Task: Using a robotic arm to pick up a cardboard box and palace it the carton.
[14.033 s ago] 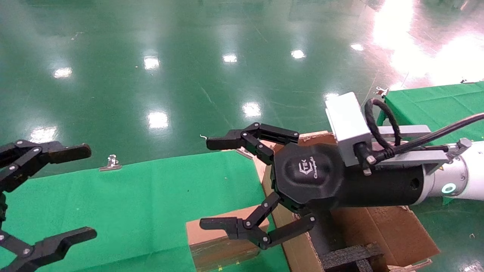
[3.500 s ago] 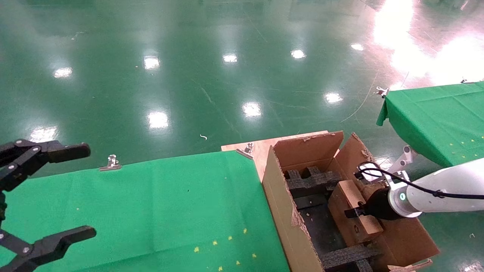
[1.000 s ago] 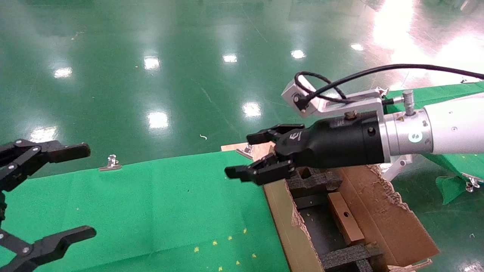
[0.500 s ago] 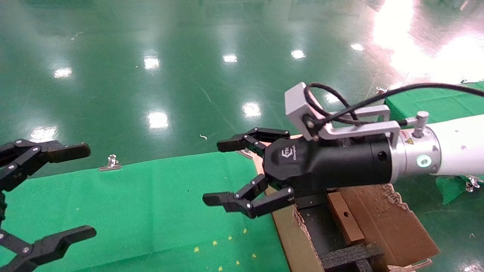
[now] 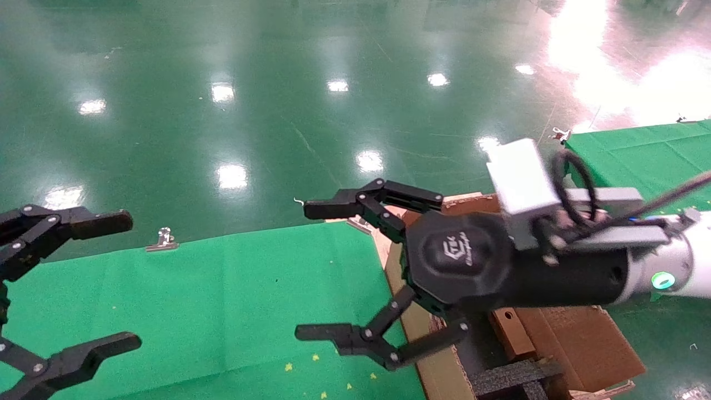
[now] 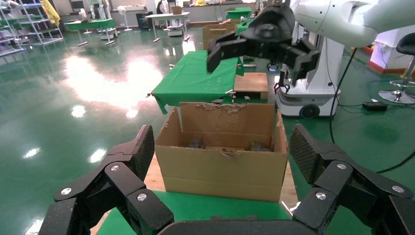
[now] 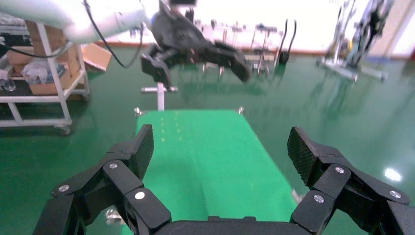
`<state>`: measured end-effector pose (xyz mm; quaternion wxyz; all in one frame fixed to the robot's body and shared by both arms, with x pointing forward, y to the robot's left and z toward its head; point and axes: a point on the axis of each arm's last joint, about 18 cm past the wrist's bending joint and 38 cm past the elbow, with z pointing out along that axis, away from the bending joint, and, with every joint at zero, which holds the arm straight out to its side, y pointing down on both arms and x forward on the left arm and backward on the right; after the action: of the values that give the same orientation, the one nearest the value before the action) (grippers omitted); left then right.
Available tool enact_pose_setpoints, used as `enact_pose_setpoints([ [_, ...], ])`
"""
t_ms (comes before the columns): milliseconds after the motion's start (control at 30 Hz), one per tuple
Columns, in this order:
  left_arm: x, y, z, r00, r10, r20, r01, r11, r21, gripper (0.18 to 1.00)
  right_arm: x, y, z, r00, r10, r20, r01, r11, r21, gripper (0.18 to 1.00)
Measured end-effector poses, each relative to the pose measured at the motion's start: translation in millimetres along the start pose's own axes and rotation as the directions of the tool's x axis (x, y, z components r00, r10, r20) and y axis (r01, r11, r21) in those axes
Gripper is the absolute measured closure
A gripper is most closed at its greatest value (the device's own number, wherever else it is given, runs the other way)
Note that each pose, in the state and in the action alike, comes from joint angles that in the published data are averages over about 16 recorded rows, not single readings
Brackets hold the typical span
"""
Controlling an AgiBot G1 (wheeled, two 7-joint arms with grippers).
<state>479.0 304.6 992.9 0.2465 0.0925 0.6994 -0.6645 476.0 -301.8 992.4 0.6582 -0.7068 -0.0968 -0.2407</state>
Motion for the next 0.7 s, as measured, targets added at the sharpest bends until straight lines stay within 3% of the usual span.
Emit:
enact_pose_setpoints([
  [700,0.0,0.0,0.0,1.000,0.000,0.000,0.000,1.000,0.000,0.184,-1.8,-0.1,-1.1,1.000,-0.013,0.002,0.013,1.000,0.014,0.178],
])
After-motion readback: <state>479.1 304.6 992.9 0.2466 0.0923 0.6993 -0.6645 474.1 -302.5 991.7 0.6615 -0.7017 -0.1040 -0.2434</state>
